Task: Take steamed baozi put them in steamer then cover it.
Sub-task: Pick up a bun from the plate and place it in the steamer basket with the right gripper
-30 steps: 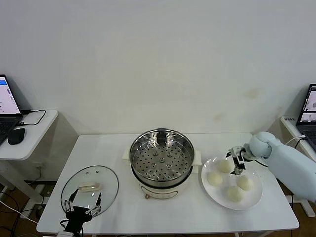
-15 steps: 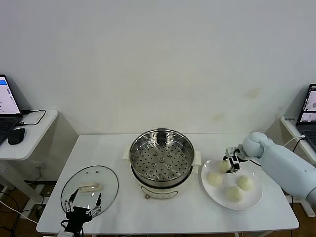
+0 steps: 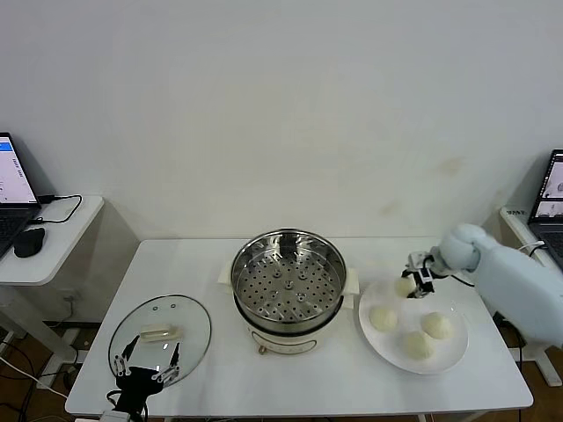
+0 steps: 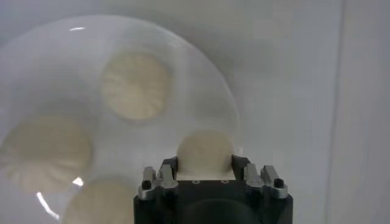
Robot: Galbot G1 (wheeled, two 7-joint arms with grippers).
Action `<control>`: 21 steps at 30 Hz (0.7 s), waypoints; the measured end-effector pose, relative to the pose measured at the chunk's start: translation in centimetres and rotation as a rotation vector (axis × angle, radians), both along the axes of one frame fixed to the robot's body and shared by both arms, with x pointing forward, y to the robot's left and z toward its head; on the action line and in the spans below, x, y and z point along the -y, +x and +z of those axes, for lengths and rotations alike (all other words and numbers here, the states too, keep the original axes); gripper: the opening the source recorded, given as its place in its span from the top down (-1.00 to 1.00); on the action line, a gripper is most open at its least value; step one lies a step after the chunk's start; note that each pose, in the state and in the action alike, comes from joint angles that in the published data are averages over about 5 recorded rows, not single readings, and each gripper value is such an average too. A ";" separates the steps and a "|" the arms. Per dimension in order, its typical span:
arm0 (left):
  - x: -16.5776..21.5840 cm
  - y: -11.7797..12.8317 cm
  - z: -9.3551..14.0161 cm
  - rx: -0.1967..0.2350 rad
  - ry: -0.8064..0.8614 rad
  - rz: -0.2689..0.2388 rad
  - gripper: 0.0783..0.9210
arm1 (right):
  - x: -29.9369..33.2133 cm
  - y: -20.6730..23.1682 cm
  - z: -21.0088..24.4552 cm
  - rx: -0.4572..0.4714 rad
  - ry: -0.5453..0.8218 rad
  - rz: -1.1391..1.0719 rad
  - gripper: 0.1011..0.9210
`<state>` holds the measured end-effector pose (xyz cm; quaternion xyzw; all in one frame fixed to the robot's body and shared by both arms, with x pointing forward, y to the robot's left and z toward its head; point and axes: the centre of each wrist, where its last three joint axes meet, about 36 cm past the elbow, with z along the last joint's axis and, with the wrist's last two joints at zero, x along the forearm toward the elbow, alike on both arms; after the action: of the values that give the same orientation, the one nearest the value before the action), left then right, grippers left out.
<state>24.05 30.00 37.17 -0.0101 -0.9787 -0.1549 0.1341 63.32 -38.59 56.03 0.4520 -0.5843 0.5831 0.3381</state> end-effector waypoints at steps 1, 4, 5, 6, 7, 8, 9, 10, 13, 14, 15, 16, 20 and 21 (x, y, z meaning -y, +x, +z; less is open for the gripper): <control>0.0 0.1 0.0 0.001 0.000 -0.001 -0.77 | -0.2 0.1 1.2 0.012 0.009 0.004 -0.12; 0.0 0.2 0.0 0.004 -0.003 -0.005 -0.77 | -1.0 0.6 4.8 0.051 0.034 0.024 -0.12; -0.1 0.3 0.0 0.006 -0.004 -0.006 -0.77 | -1.4 0.8 6.0 0.064 0.042 0.033 -0.12; -0.1 0.3 0.0 0.007 -0.005 -0.007 -0.77 | -1.9 1.0 7.2 0.077 0.050 0.044 -0.12; -0.1 0.3 0.0 0.009 -0.005 -0.008 -0.77 | -2.5 1.2 8.3 0.089 0.058 0.057 -0.12; -0.2 0.4 0.1 0.011 -0.005 -0.008 -0.77 | -3.3 1.4 9.4 0.101 0.067 0.072 -0.12; -0.2 0.5 0.1 0.014 -0.004 -0.008 -0.77 | -4.1 1.7 10.4 0.112 0.075 0.089 -0.12; -0.3 0.5 0.1 0.016 -0.004 -0.008 -0.77 | -5.0 1.9 11.3 0.122 0.083 0.108 -0.12; -0.6 0.7 0.3 0.022 -0.002 -0.005 -0.77 | -8.2 2.6 13.4 0.140 0.104 0.173 -0.13; -0.7 0.8 0.3 0.024 -0.001 -0.003 -0.77 | -9.4 2.8 13.9 0.142 0.110 0.197 -0.13; -0.8 0.8 0.3 0.025 -0.001 -0.001 -0.77 | -10.6 3.0 14.2 0.143 0.115 0.222 -0.13; -0.9 0.9 0.4 0.026 -0.001 0.000 -0.77 | -11.8 3.1 14.5 0.143 0.119 0.247 -0.14; -1.2 0.9 0.4 0.028 0.001 0.009 -0.77 | -16.7 3.7 14.6 0.137 0.123 0.354 -0.14; -1.3 0.9 0.4 0.028 0.001 0.011 -0.77 | -17.9 3.8 14.5 0.134 0.122 0.382 -0.14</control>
<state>24.94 31.32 37.60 -0.0024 -0.9804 -0.1550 0.1214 67.12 -20.64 70.48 0.5345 -0.5433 0.6289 0.1539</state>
